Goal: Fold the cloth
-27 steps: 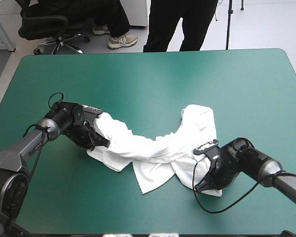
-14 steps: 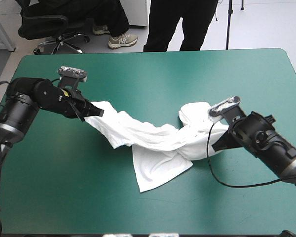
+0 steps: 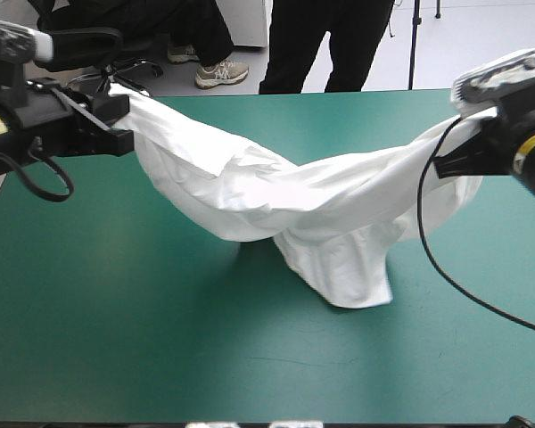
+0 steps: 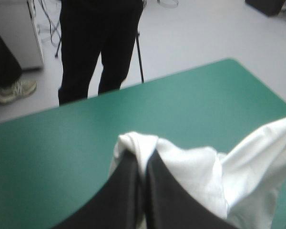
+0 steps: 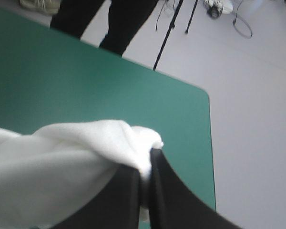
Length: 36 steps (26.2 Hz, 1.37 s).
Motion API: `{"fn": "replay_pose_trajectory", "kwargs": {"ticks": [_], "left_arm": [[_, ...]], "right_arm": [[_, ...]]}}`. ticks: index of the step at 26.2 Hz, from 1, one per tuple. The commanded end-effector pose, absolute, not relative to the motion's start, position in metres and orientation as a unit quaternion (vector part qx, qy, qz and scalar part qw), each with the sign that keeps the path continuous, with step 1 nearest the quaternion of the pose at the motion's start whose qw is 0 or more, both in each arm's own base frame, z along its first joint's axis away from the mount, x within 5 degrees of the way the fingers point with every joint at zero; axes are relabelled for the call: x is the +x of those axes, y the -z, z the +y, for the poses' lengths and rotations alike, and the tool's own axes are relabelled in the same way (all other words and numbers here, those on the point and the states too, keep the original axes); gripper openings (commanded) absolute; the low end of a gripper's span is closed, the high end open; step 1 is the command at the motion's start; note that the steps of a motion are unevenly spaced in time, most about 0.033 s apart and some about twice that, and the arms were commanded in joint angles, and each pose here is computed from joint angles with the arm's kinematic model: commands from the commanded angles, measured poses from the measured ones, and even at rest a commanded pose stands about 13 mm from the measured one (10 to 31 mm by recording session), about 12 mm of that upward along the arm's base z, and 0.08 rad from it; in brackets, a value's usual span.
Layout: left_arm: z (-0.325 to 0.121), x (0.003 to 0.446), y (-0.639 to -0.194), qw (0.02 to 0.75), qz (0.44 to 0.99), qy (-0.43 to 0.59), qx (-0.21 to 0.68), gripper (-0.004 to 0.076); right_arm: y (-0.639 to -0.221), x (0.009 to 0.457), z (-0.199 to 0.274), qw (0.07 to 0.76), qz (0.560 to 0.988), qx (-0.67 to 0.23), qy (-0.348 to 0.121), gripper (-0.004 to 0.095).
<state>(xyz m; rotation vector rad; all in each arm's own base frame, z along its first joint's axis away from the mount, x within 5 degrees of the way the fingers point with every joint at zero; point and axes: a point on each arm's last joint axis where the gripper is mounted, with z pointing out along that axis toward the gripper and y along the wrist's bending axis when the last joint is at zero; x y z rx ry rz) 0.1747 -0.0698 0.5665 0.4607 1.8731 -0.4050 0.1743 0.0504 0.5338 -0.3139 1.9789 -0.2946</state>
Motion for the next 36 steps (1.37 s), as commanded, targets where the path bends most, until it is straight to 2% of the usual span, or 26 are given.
{"fn": "replay_pose_trajectory", "kwargs": {"ticks": [1,5,9,13,16,25,28,30,33,35,36], "left_arm": [[-0.062,0.135,-0.612,0.651,0.709,0.196,0.187,-0.0017],[-0.054,0.100,-0.640,0.707,0.650,0.206,0.187,-0.0017],[-0.049,0.071,-0.655,0.737,0.611,0.218,0.191,-0.0017],[-0.045,0.052,-0.659,0.749,0.595,0.219,0.193,-0.0017],[-0.042,0.042,-0.656,0.742,0.604,0.211,0.198,-0.0017],[-0.043,0.041,-0.627,0.654,0.697,0.210,0.207,-0.0017],[-0.043,0.041,-0.619,0.639,0.710,0.221,0.196,-0.0017],[-0.043,0.041,-0.606,0.618,0.730,0.229,0.184,-0.0017],[-0.045,0.058,-0.586,0.580,0.764,0.230,0.166,-0.0017],[-0.048,0.086,-0.559,0.531,0.808,0.206,0.147,-0.0017],[-0.050,0.113,-0.538,0.493,0.841,0.180,0.131,-0.0017]], "right_arm": [[-0.585,0.141,0.027,0.630,0.762,-0.099,0.116,-0.0017],[-0.617,0.108,0.010,0.690,0.715,-0.081,0.081,-0.0017],[-0.629,0.079,-0.004,0.728,0.679,-0.077,0.057,-0.0017],[-0.631,0.055,-0.012,0.741,0.665,-0.089,0.022,-0.0017],[-0.630,0.042,-0.014,0.744,0.661,-0.098,-0.011,-0.0017],[-0.610,0.040,-0.001,0.682,0.713,-0.150,-0.066,-0.0017],[-0.600,0.045,0.006,0.662,0.727,-0.167,-0.078,-0.0017],[-0.579,0.059,0.022,0.618,0.755,-0.195,-0.104,-0.0017],[-0.554,0.079,0.036,0.572,0.787,-0.209,-0.095,-0.0017],[-0.530,0.102,0.050,0.536,0.812,-0.215,-0.086,-0.0017],[-0.513,0.123,0.059,0.519,0.824,-0.220,-0.060,-0.0017]]}}
